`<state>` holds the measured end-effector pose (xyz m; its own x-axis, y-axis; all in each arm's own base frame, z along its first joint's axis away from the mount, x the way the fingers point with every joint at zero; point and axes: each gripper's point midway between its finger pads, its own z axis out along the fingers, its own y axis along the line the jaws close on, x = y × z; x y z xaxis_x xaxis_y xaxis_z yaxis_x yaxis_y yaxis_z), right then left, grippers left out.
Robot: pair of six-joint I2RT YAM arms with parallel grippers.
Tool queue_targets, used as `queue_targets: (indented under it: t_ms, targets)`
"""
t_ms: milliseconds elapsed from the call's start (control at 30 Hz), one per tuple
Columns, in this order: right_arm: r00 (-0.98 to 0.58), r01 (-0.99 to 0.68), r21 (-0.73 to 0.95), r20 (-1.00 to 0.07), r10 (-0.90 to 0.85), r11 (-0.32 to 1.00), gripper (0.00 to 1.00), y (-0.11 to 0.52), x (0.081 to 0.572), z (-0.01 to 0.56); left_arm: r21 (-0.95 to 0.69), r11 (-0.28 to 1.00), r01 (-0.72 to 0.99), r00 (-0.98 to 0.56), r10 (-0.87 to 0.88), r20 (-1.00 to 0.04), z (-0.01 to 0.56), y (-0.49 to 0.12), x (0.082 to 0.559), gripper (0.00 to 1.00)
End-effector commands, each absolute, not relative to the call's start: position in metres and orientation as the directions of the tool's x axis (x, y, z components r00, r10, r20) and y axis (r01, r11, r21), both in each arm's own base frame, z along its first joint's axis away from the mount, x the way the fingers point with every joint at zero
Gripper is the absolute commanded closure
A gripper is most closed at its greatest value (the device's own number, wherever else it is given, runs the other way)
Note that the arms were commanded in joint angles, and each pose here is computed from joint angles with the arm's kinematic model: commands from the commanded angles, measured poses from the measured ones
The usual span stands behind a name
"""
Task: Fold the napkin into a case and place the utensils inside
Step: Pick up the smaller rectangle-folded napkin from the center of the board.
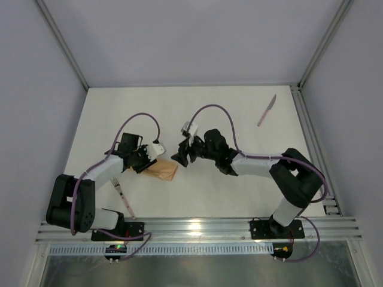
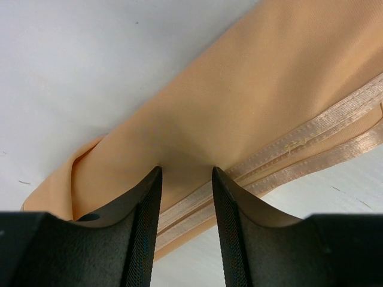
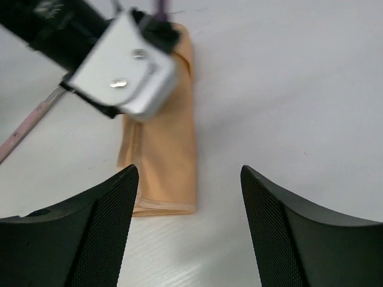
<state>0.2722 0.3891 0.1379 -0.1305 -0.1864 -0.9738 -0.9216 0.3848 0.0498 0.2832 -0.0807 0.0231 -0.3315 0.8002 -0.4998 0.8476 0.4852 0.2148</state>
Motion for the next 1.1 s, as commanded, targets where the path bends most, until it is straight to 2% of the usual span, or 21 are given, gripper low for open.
queue_targets:
  t_ms: [0, 67, 100, 133, 200, 267, 467, 500, 567, 900, 1067]
  targets:
    - [-0.385, -0.838, 0.319, -0.921, -0.065, 0.442, 0.29, 0.395, 0.319, 0.141, 0.193, 0.467, 0.863, -0.353, 0.831, -0.431, 0.005, -0.069, 0.260, 0.58]
    - [-0.506, -0.791, 0.410, -0.856, -0.109, 0.454, 0.34, 0.403, 0.328, 0.121, 0.204, 0.453, 0.868, -0.339, 0.840, -0.423, 0.002, -0.068, 0.257, 0.58]
    - [-0.507, -0.800, 0.424, -0.856, -0.100, 0.426, 0.39, 0.420, 0.338, 0.138, 0.205, 0.444, 0.872, -0.331, 0.845, -0.419, 0.000, -0.067, 0.255, 0.59]
    - [-0.614, -0.752, 0.515, -0.773, -0.156, 0.411, 0.40, 0.426, 0.329, 0.107, 0.218, 0.436, 0.873, -0.321, 0.850, -0.418, 0.000, -0.067, 0.256, 0.59]
    - [-0.667, -0.719, 0.571, -0.727, -0.161, 0.397, 0.41, 0.440, 0.335, 0.105, 0.222, 0.417, 0.881, -0.307, 0.862, -0.403, -0.007, -0.064, 0.249, 0.59]
    - [-0.737, -0.657, 0.624, -0.650, -0.187, 0.422, 0.41, 0.442, 0.332, 0.076, 0.245, 0.408, 0.879, -0.288, 0.866, -0.410, -0.007, -0.064, 0.250, 0.59]
    - [-0.820, -0.571, 0.696, -0.511, -0.257, 0.435, 0.42, 0.462, 0.318, 0.033, 0.257, 0.384, 0.887, -0.256, 0.872, -0.418, -0.009, -0.064, 0.243, 0.59]
    - [-0.811, -0.584, 0.695, -0.519, -0.269, 0.419, 0.43, 0.471, 0.320, 0.037, 0.261, 0.380, 0.887, -0.252, 0.874, -0.417, -0.009, -0.064, 0.243, 0.59]
    - [-0.837, -0.546, 0.719, -0.442, -0.323, 0.430, 0.47, 0.476, 0.303, 0.016, 0.261, 0.382, 0.887, -0.252, 0.873, -0.418, -0.009, -0.063, 0.243, 0.60]
    - [-0.863, -0.491, 0.750, -0.351, -0.362, 0.443, 0.48, 0.500, 0.279, -0.009, 0.289, 0.375, 0.881, -0.229, 0.872, -0.433, -0.007, -0.063, 0.239, 0.60]
    - [-0.880, -0.452, 0.796, -0.324, -0.348, 0.403, 0.55, 0.510, 0.273, -0.006, 0.293, 0.370, 0.882, -0.221, 0.873, -0.435, -0.007, -0.063, 0.238, 0.60]
